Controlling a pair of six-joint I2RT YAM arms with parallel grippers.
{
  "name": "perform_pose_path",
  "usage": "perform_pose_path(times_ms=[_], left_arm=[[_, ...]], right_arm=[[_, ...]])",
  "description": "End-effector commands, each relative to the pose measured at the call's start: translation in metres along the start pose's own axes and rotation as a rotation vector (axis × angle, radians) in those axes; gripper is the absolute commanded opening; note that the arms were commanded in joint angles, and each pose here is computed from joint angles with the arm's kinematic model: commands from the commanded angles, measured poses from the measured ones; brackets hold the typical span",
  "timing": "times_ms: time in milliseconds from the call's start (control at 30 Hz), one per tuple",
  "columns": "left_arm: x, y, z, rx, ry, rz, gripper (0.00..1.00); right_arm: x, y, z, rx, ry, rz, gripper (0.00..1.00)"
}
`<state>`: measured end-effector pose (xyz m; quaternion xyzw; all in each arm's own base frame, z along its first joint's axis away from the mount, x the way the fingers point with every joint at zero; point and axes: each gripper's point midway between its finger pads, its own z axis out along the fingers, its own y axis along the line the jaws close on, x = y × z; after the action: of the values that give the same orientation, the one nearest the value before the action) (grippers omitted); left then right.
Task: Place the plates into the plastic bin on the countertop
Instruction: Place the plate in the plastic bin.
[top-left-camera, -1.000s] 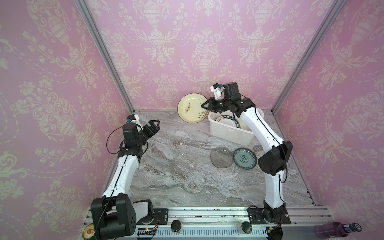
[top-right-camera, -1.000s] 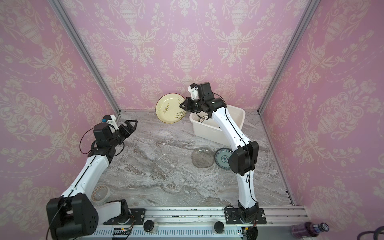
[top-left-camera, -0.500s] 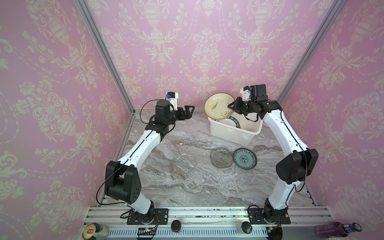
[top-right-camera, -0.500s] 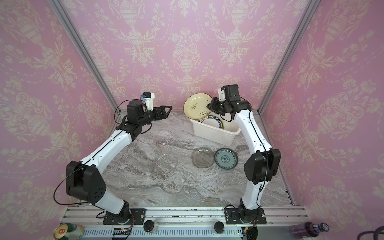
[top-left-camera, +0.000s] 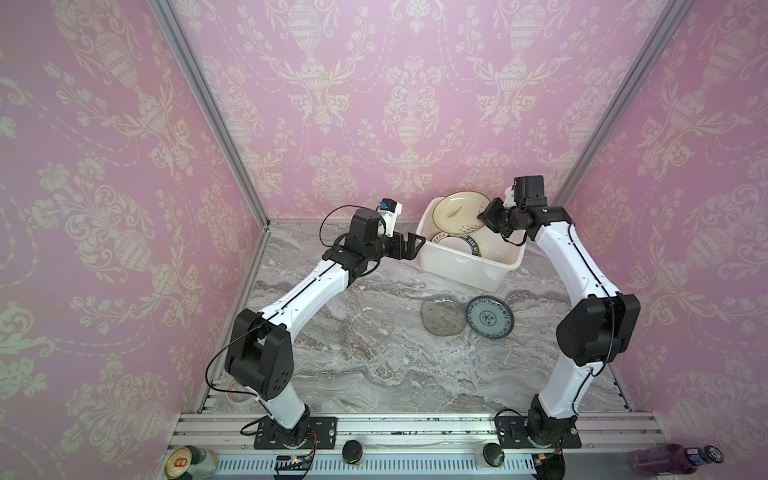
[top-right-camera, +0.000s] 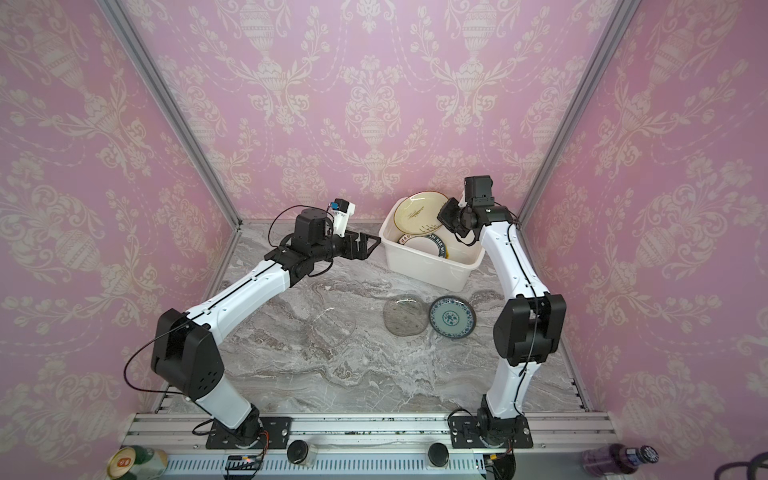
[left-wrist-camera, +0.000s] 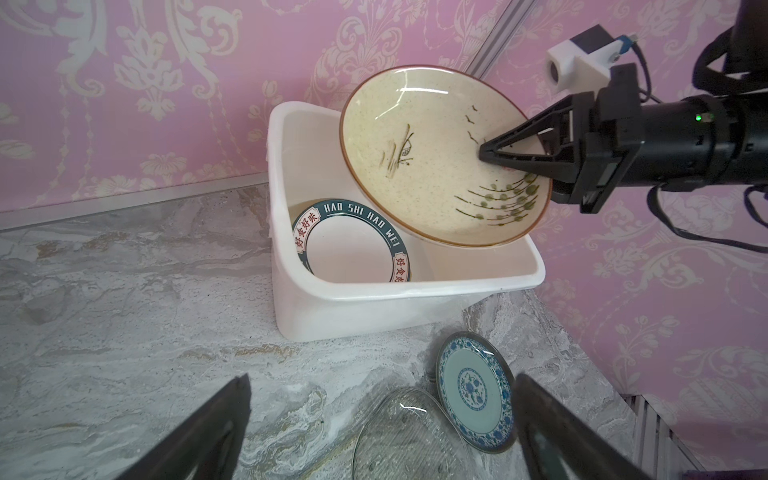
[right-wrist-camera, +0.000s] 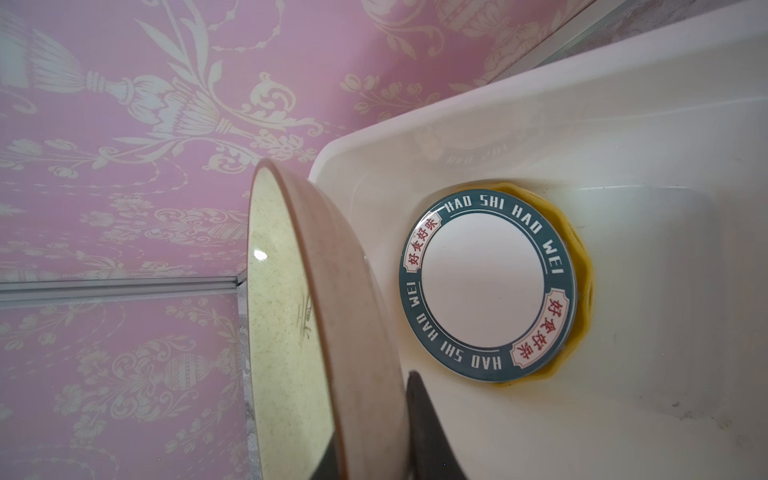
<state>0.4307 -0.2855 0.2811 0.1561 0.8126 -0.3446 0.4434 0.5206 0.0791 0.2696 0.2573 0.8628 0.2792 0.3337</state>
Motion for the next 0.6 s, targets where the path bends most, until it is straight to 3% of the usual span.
perform_pose_path(times_ms=[0,567], left_arm=[[0.002,0.004,-0.004,-0.036,0.025,0.040,0.99],[0.007,0.012,-0.009,-0.091,0.049,0.034,0.99]], right_arm=[[-0.020,0.006,0.012,-0.036,-0.077,0.052,0.09],[0.008,-0.046,0.081,0.097,0.007,0.092,0.10]])
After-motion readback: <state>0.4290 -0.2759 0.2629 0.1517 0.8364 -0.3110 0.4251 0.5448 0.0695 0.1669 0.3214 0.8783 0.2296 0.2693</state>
